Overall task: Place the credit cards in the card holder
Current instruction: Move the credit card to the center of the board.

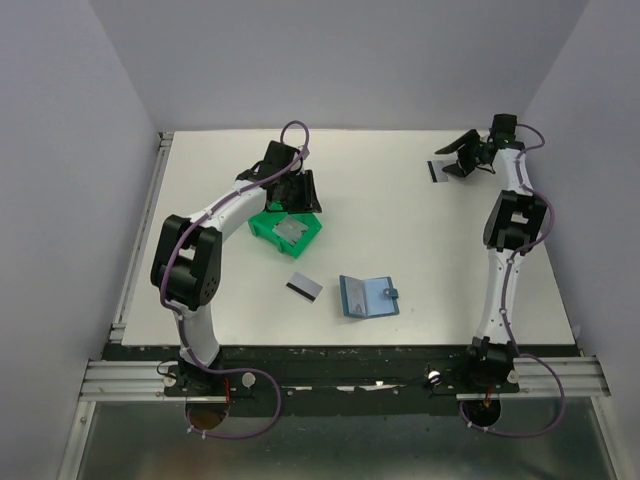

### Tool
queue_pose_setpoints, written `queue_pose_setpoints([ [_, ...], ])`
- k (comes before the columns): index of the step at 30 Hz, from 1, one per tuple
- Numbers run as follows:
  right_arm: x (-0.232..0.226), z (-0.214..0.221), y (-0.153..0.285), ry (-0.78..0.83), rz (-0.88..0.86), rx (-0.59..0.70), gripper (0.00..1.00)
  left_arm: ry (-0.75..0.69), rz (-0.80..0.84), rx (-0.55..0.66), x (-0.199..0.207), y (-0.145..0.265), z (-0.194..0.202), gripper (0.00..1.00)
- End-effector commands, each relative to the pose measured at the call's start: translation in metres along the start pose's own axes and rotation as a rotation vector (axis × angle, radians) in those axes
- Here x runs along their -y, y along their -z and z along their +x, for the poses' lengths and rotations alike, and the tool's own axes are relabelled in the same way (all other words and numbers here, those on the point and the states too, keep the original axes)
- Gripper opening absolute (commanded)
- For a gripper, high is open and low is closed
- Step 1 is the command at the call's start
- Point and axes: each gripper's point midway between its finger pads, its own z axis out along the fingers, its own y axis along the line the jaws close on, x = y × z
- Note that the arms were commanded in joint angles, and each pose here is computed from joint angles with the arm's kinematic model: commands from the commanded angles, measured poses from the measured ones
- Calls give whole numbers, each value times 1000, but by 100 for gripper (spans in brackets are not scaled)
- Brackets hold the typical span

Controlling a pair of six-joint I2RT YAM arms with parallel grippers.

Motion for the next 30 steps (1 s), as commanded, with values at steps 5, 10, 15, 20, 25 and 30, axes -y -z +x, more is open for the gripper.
queue_pose_setpoints([
  [5, 3, 14, -7, -23, -16, -73, 55, -16, 24, 33, 8, 16, -10, 46],
  [10, 0, 13, -5, -8, -21, -56, 57, -15, 20, 30, 6, 15, -9, 46],
  [15, -2, -6, 9, 45, 36, 56, 84, -19, 20, 31, 6, 16, -10, 46],
  [20, 3, -23, 19, 42, 74, 128, 100, -17, 17, 32, 4, 17, -10, 46],
  [25, 2, -28, 23, 39, 51, 148, 100, -12, 16, 31, 2, 17, -10, 46],
  [30, 4, -28, 14, 5, 34, 109, 100, -8, 17, 32, 0, 16, -12, 46],
])
